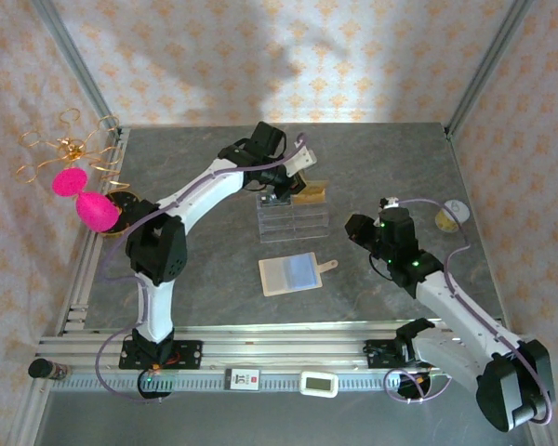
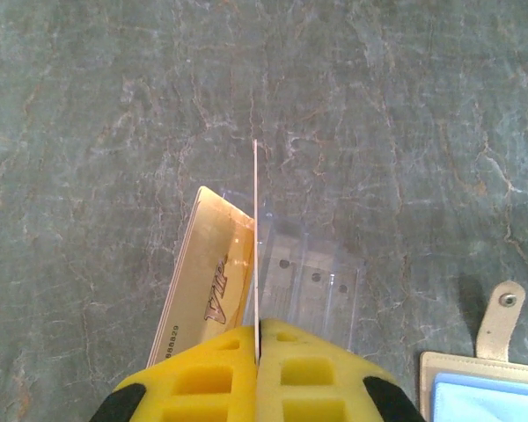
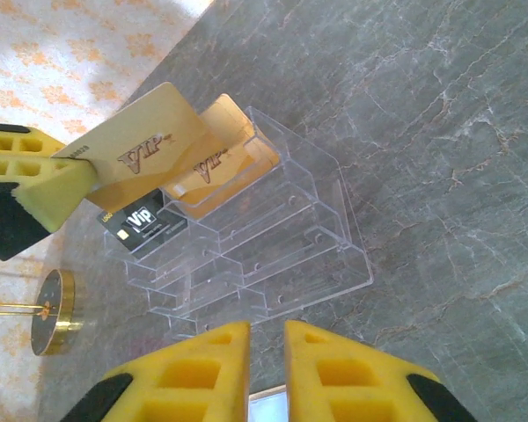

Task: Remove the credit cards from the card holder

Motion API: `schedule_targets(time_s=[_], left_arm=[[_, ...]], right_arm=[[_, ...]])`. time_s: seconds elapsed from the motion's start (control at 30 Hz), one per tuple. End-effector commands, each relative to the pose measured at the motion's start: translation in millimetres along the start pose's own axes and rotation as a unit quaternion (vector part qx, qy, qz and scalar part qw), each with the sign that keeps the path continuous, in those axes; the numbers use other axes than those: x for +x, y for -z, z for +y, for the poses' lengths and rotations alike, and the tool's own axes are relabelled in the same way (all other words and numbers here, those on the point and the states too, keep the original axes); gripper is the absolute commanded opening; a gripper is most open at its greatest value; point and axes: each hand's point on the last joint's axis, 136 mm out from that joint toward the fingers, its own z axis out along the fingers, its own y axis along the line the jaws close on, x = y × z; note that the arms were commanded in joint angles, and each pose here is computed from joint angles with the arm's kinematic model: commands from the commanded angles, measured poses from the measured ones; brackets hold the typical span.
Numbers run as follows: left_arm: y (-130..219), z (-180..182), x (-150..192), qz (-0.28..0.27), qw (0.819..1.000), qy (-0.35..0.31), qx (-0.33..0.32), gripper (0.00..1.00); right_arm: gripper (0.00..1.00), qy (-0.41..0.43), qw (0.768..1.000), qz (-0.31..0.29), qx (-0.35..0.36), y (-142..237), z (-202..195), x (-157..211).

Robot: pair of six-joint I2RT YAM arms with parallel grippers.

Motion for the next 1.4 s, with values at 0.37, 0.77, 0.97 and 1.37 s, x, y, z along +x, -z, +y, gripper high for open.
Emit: schedule_targets(time_s=[0.37,0.77,0.97,1.37], left_arm=[[-6.6,11.0,-7.6,0.012,0.999,-0.037,0.004,0.00],[-16.2,16.0,1.7,0.032,0.999,-0.035,0.004,0.00],[-17.0,14.7,2.7,0.031,0.999,-0.034,0.007,0.00],[-14.1,22.7,7.2,0.033,0.999,-0.024,-0.028,0.21]], right_arm=[[0.16,0.010,1.000,-0.007,-0.017,-4.8,8.0,-8.4],[0.16,0.012,1.000,-0.008,-0.015,-3.7,6.5,-9.5],[0.16,0.011,1.000,-0.007,-0.016,-3.2,7.1,-9.0],[0.16,0.008,1.000,-0.003,-0.027,-3.3,9.3,-6.6]])
